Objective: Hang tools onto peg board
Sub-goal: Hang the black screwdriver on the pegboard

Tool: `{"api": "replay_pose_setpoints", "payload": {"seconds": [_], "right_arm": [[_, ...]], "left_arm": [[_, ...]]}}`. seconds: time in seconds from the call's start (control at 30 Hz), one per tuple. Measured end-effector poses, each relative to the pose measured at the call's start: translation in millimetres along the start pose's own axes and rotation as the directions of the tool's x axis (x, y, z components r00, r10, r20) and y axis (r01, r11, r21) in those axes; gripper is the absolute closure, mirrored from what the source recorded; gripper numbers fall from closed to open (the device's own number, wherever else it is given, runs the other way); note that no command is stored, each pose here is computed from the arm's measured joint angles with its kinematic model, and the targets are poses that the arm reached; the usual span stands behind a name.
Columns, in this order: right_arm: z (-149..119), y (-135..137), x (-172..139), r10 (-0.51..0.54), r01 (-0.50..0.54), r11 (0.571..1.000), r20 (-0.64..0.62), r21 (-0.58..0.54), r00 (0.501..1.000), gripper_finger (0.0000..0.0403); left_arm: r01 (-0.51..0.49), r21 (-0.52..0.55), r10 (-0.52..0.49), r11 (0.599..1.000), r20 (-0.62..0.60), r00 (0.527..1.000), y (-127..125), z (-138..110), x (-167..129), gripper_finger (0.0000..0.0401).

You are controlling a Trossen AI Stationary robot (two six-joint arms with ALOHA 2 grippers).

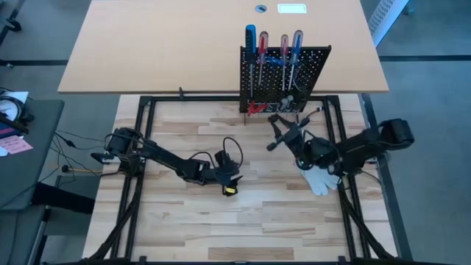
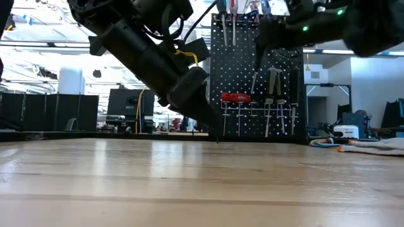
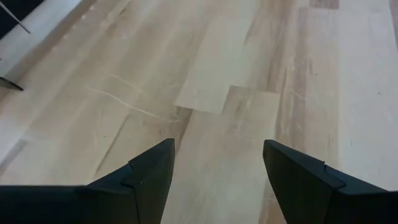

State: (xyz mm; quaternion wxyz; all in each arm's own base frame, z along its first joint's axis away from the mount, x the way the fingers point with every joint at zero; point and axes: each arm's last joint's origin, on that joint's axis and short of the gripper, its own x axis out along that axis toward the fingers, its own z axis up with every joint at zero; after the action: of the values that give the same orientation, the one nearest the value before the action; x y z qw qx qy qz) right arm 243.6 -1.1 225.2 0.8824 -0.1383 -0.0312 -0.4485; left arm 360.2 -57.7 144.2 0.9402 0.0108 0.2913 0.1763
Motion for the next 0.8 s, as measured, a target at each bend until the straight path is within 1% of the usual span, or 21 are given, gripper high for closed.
{"api": "replay_pose_setpoints", "payload": {"seconds": [0.1,0.17,0.3,0.47,0.8], "right_arm": [[-6,-2,10,-0.053,0.054,0.999,0.037,-0.010,0.998,0.0304],[-10,-2,16,-0.091,0.093,0.995,0.049,-0.043,0.995,0.0304],[-15,-3,25,-0.142,0.145,0.986,0.043,-0.086,0.989,0.0304],[-21,-1,39,-0.169,0.169,0.977,0.015,-0.130,0.986,0.0304],[-34,-4,53,-0.199,0.188,0.972,-0.067,-0.144,0.978,0.0304]], "left_arm": [[0.000,0.006,0.000,1.000,0.007,1.000,0,1,0,0.0160],[0.000,0.007,0.000,1.000,0.010,1.000,0,1,0,0.0160],[0.000,0.008,0.000,1.000,0.010,1.000,0,1,0,0.0159],[0.000,0.008,0.000,1.000,0.011,1.000,0,1,0,0.0159],[0.001,0.006,-0.001,1.000,0.016,1.000,0,1,0,0.0159]]}}
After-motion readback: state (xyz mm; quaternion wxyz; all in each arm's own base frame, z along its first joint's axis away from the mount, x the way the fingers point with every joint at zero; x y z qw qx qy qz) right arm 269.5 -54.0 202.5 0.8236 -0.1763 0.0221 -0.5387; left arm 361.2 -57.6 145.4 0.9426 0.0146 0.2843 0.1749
